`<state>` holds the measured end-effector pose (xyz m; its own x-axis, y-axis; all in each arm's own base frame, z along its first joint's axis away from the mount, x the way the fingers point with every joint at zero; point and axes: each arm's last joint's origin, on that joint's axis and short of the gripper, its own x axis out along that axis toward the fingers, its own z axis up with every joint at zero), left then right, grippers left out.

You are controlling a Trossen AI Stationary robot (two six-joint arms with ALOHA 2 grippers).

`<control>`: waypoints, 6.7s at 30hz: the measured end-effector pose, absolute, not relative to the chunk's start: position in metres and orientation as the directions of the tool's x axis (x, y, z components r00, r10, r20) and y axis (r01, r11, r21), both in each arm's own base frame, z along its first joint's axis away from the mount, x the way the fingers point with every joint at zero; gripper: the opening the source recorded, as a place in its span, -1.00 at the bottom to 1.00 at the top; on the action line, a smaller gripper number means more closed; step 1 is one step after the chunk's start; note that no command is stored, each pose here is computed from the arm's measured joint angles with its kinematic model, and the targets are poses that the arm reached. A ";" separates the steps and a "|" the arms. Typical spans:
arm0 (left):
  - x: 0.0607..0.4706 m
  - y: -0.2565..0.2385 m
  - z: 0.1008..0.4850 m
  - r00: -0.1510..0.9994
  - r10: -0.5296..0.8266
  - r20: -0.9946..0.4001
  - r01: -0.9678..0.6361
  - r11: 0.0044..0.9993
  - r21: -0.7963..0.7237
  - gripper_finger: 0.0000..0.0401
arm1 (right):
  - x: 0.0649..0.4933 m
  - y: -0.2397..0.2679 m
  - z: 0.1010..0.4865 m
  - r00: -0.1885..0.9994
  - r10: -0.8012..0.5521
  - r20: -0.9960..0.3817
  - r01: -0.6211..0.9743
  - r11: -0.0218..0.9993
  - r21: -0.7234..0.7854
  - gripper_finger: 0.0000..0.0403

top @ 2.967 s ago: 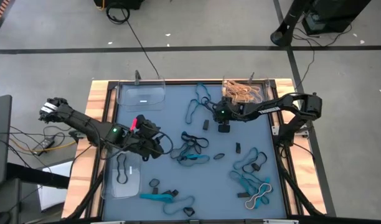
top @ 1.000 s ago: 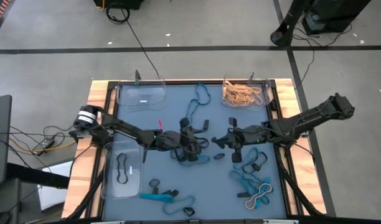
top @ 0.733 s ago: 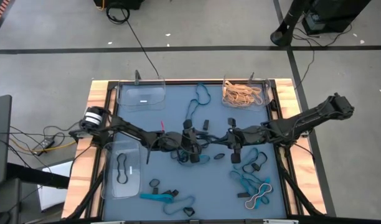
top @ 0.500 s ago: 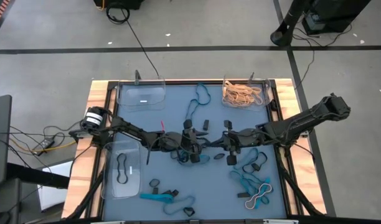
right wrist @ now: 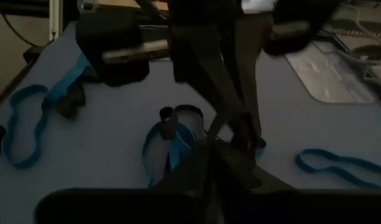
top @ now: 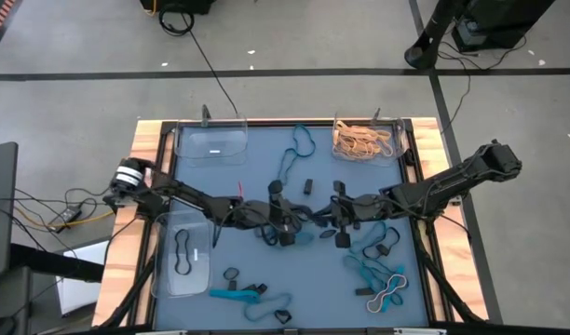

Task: Sort rubber bands into baskets
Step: Put the big black rubber band into the bottom left transparent bin, then put the small black rubber band into the bottom left transparent bin

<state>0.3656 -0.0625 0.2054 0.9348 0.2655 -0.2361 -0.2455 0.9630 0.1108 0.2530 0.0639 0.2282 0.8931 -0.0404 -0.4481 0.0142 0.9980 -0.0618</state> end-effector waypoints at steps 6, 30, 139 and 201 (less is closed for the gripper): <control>0.340 -0.068 0.233 0.894 0.342 -0.288 -0.323 0.940 0.115 -0.98 | 0.254 0.063 0.230 0.902 -0.070 -0.426 0.051 0.997 -0.057 -0.49; 0.173 -0.109 0.299 0.766 0.044 -0.641 -0.275 0.924 -0.265 -0.96 | 0.294 0.073 0.181 0.906 -0.091 -0.414 0.122 0.991 0.049 0.01; 0.287 -0.142 0.223 0.868 0.368 -0.332 -0.342 0.930 0.136 -0.30 | 0.323 0.062 0.184 0.950 0.296 -0.094 -0.292 0.955 0.056 -0.92; 0.317 -0.109 0.207 0.884 0.090 -0.458 -0.082 0.996 0.039 -0.52 | 0.320 0.077 0.186 0.967 0.243 -0.075 -0.239 0.969 0.056 -0.91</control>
